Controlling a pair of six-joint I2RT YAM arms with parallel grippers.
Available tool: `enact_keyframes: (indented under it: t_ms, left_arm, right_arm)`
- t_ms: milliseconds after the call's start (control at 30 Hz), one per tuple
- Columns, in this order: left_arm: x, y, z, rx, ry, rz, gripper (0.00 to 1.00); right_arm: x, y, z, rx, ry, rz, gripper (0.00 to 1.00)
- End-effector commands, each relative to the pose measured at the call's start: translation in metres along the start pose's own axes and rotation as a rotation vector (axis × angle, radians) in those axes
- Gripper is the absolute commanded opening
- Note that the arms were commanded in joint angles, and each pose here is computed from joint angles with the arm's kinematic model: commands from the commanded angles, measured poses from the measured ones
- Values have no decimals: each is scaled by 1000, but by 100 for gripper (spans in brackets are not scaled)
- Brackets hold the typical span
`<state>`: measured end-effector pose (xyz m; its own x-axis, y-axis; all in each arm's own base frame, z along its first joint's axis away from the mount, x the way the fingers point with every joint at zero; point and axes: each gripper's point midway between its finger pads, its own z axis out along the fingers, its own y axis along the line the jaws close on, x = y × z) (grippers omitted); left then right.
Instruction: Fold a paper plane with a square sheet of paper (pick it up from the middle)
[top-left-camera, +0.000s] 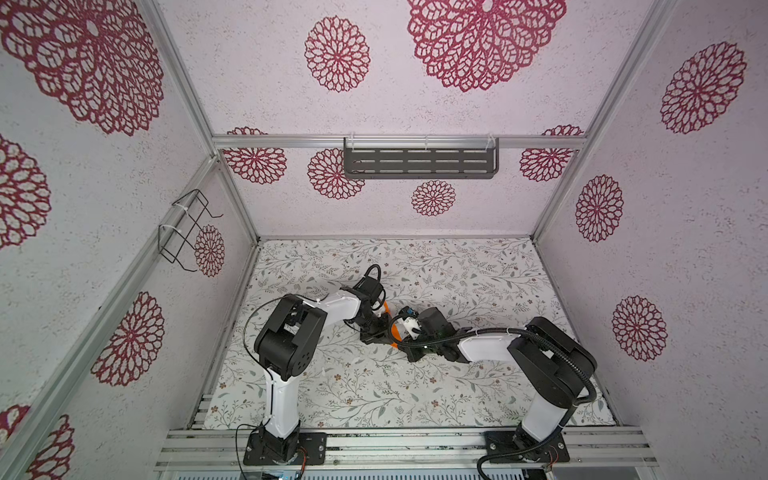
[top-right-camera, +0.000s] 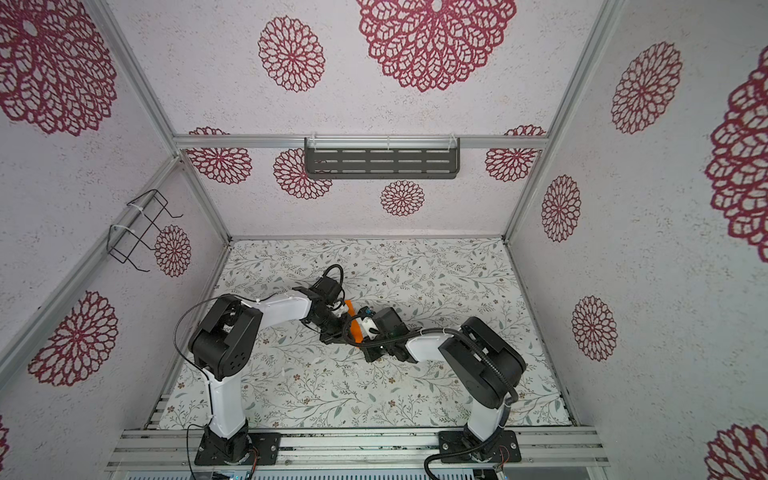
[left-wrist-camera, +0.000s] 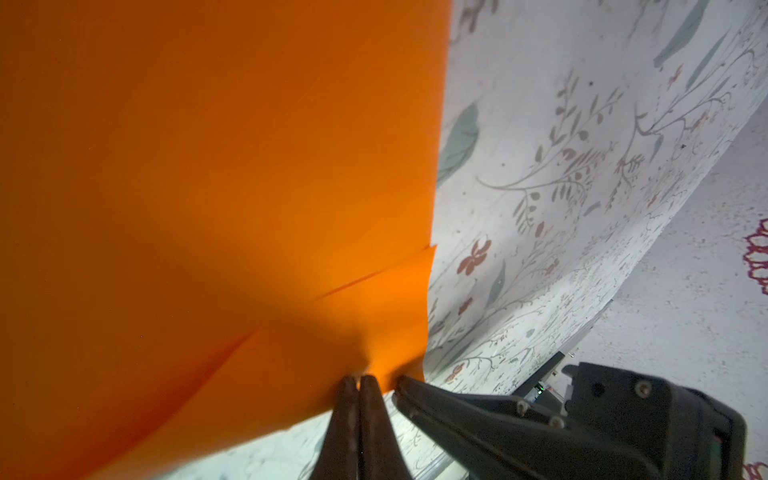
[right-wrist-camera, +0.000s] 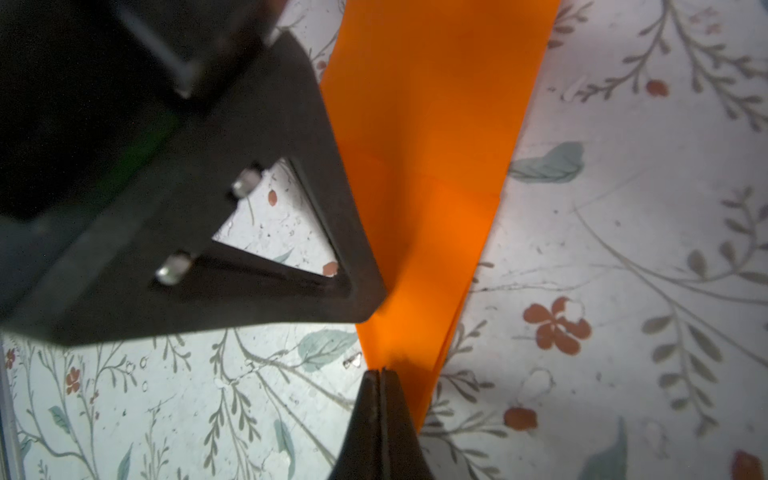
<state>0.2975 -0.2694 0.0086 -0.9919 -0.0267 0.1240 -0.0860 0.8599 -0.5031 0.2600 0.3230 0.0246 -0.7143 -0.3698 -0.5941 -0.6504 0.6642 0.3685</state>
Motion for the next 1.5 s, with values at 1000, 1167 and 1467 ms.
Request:
enact_keyframes:
  t_ms: [1000,1167,1467]
  left_arm:
    - [-32,92,-67,-345,-164,-92,5]
    - [-45,60,-99,-215,-337,-87,14]
    - [-38,23,-99,154,-477,-166,35]
  right_arm:
    - [33,-15,1,60,97,66,0]
    - [-14,10,-13,-85,-22,149,6]
    - [-66,5,-42,-130,-207,208,33]
